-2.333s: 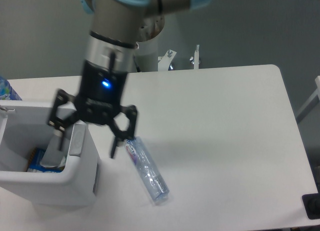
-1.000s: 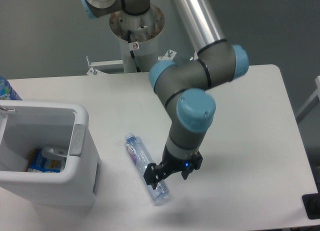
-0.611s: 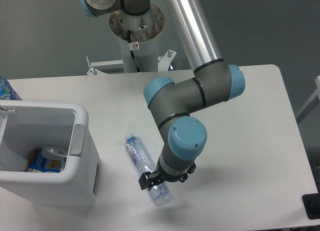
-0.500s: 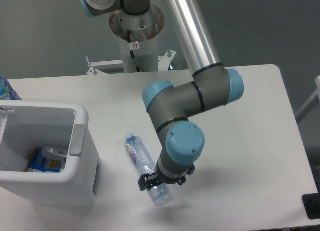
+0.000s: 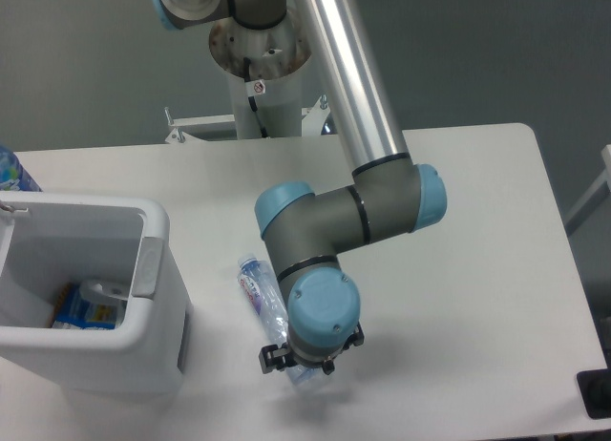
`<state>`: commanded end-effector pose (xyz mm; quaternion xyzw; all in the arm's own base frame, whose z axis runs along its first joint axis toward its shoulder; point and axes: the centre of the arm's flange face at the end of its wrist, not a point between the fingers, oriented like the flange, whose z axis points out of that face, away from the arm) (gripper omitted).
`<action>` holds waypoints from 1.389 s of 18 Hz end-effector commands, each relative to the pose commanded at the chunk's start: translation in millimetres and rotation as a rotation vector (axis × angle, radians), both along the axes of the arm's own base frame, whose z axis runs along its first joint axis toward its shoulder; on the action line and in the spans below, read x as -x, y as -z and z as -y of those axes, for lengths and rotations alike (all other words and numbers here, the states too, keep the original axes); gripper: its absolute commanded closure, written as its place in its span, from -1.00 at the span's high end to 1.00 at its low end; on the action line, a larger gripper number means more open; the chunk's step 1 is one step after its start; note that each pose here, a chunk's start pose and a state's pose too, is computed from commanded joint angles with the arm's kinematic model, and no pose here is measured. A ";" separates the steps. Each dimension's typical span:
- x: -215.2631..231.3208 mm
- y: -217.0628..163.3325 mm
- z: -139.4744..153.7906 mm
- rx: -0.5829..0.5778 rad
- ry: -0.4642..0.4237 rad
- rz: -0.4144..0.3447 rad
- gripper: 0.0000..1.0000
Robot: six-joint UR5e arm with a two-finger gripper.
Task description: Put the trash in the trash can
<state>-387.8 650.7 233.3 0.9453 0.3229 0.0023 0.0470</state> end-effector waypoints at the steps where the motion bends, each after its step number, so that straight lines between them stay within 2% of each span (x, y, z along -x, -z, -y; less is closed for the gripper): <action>1: -0.5 3.4 -0.6 0.005 0.002 0.001 1.00; 7: -17.6 18.0 -8.9 0.027 0.021 0.003 1.00; 11: -22.4 24.7 -6.8 0.062 0.038 -0.025 1.00; 19: -18.0 35.3 -15.6 0.029 0.032 -0.087 1.00; 25: -18.4 40.5 -15.4 0.040 0.036 -0.089 1.00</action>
